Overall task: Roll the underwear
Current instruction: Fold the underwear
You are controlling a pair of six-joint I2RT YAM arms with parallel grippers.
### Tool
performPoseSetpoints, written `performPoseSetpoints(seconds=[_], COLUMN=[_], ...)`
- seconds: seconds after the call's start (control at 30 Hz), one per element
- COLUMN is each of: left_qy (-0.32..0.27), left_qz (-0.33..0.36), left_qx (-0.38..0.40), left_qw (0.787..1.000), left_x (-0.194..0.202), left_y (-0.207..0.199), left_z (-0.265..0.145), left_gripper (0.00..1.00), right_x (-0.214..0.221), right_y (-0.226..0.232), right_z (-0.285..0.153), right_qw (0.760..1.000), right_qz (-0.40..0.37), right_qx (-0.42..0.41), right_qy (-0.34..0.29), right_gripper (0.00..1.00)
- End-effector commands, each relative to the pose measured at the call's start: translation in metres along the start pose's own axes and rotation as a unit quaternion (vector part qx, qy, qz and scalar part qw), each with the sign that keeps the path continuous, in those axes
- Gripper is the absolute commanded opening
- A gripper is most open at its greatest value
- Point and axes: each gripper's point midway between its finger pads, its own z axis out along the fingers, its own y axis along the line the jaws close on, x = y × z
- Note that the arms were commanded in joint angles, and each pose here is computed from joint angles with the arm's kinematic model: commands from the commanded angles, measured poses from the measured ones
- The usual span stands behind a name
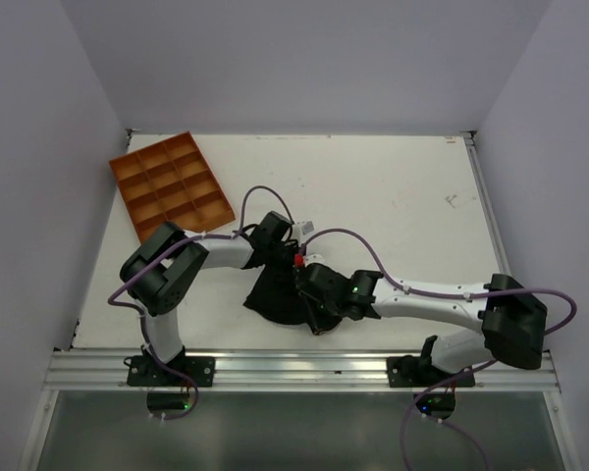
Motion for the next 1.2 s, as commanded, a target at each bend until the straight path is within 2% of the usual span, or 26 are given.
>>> performPoseSetpoints(seconds=[0.0,0.4,0.6,0.73,0.9,1.17], left_qy=[0.008,0.021,-0.006,-0.037,-0.042,-0.007], left_qz=[0.02,0.032,0.049,0.05,0.048,0.043], left_qx=[-0.051,-0.075,-0.111,-0.099,-0.031,0.133], left_qw=[0.998,0.996,0.993,0.993,0.997,0.99], left_x=[0.014,0.021,0.003,-0.021,-0.036,-0.013], left_y=[0.027,0.035,0.033,0.011,-0.028,-0.072], left_z=[0.007,0.012,-0.003,-0.017,-0.022,-0.019], left_gripper=[0.0,0.0,0.0,0.03,0.05,0.0], right_x=[-0.02,-0.041,-0.026,-0.011,-0.006,-0.017], right_y=[-0.012,-0.05,-0.027,-0.015,-0.006,0.002], right_z=[-0.014,-0.025,-0.025,-0.024,-0.022,-0.022], right_qw=[0.999,0.998,0.998,0.994,0.992,0.99], right_qz=[0.016,0.051,0.024,0.019,0.006,0.011], right_qx=[0.014,0.021,-0.06,-0.107,-0.124,-0.139], right_qy=[-0.028,-0.04,-0.008,0.01,0.016,0.0], right_gripper=[0.0,0.0,0.0,0.0,0.0,0.0])
